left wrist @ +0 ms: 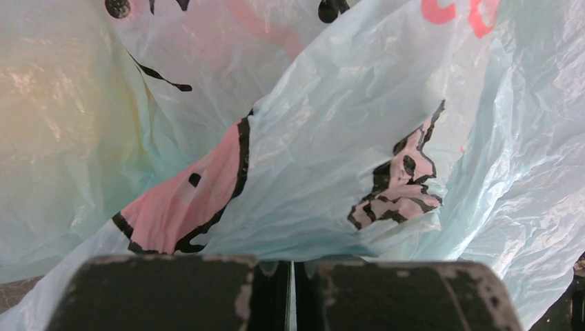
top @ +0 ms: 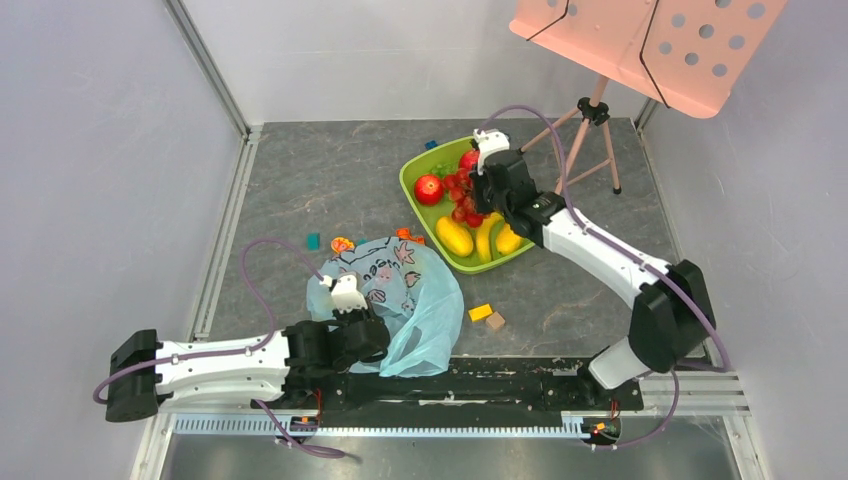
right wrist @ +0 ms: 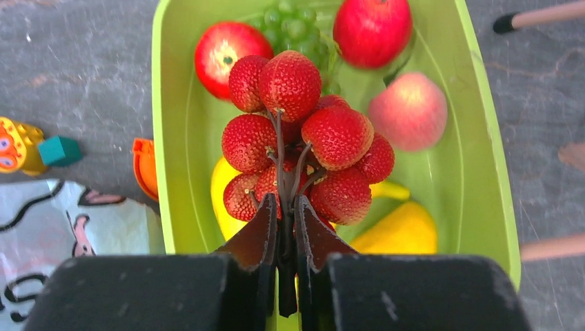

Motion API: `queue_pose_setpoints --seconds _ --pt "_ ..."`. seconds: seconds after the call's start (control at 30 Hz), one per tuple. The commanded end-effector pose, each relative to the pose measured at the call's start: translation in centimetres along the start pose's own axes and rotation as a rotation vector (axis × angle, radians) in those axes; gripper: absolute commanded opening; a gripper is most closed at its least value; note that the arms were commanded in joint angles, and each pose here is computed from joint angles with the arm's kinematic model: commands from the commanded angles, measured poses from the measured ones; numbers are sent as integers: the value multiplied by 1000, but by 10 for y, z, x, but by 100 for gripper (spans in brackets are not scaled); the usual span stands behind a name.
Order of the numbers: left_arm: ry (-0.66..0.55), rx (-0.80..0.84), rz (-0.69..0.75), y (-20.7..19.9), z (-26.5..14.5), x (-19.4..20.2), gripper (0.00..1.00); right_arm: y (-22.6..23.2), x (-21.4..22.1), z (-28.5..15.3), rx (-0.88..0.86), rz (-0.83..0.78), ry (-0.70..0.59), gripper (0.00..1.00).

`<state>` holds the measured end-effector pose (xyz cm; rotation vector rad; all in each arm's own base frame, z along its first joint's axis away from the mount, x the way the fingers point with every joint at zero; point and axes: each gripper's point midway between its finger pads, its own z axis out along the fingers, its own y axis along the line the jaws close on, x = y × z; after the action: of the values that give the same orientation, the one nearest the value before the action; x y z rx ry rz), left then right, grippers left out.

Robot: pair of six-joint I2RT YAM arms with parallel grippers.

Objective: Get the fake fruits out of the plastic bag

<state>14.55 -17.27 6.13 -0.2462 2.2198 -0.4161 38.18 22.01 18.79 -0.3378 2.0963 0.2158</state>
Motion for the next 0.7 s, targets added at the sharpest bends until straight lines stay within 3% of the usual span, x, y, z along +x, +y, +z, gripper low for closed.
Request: queue_pose_setpoints --seconds 0.0,0.27,0.47,0.5,0.67 --pt "-15 26 7 -9 0 -4 2 8 -60 15 -58 24 -149 0" --pt "-12 29 -18 -5 0 -1 2 16 -66 55 -147 20 -183 0" --pt "-11 28 -24 -2 0 0 2 7 -41 70 -114 18 -127 1" --pt "-11 27 -24 -2 0 0 2 5 -36 70 -106 18 -115 5" --pt "-14 29 -26 -2 0 -1 2 -7 -29 55 -62 16 -125 46"
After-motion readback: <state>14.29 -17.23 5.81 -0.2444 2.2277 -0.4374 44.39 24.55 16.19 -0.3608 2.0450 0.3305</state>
